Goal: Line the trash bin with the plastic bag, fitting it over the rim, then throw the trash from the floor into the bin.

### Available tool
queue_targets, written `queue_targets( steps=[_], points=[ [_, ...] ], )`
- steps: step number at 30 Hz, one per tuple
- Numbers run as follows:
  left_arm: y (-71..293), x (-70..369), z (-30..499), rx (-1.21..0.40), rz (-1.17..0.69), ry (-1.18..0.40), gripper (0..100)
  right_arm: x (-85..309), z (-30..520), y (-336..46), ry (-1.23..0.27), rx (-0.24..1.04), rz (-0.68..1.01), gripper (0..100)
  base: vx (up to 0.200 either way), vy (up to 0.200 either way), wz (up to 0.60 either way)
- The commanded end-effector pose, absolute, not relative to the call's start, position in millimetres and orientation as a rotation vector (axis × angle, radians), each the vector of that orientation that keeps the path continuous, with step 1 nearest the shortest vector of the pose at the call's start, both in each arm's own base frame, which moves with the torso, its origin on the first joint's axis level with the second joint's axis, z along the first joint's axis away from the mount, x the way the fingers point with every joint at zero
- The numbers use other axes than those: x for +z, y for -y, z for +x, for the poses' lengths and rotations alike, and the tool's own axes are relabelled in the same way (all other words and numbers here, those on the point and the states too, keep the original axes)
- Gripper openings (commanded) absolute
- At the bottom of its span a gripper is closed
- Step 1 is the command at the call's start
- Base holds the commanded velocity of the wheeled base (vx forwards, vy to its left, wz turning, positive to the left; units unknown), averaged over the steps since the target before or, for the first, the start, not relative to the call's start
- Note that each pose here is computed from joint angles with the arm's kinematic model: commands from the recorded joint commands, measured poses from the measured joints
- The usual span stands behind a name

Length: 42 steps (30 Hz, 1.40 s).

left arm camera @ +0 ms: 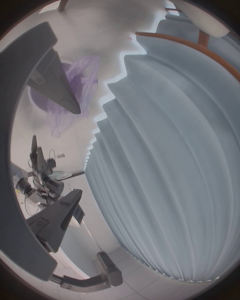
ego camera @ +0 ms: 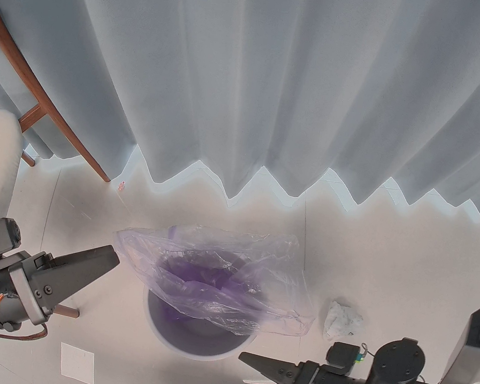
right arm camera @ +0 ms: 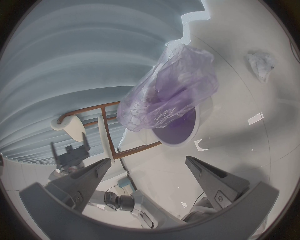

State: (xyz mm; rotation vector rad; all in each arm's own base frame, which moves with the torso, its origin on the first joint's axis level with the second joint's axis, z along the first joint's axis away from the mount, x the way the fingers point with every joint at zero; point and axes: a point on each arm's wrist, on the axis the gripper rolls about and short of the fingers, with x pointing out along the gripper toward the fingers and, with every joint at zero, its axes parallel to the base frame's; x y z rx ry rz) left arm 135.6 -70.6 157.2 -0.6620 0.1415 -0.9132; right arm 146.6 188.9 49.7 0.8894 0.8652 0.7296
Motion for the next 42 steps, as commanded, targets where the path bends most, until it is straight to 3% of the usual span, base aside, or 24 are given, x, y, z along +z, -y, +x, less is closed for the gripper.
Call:
queue_targets(
  steps=[1, 7, 16, 21, 28, 39, 40, 42],
  points=[
    [74, 171, 114, -1.03, -0.666, -0.076, 100, 26, 145, -221, -0.893, 0.716, 0.848, 100, 0.0, 0.0, 0.0],
    [73, 168, 110, -1.036, -0.668, -0.097, 100, 17, 151, -252, -0.84, 0.699, 0.875, 100, 0.0, 0.0, 0.0],
    [74, 167, 112, -1.033, -0.665, -0.107, 100, 49, 197, -308, -0.896, 0.602, 1.086, 100, 0.0, 0.0, 0.0],
    [74, 167, 112, -1.034, -0.663, -0.106, 100, 62, 213, -325, -0.864, 0.619, 1.137, 100, 0.0, 0.0, 0.0],
    [74, 167, 112, -1.034, -0.666, -0.108, 100, 43, 235, -322, -0.831, 0.524, 1.168, 100, 0.0, 0.0, 0.0],
    [76, 163, 109, -1.044, -0.662, -0.151, 100, 45, 237, -323, -0.828, 0.519, 1.189, 100, 0.0, 0.0, 0.0],
    [76, 163, 109, -1.04, -0.663, -0.158, 100, 45, 237, -323, -0.823, 0.514, 1.19, 0, 0.0, 0.0, 0.0],
    [76, 162, 110, -1.039, -0.663, -0.159, 100, 46, 235, -321, -0.826, 0.513, 1.185, 0, 0.0, 0.0, 0.0]
  ],
)
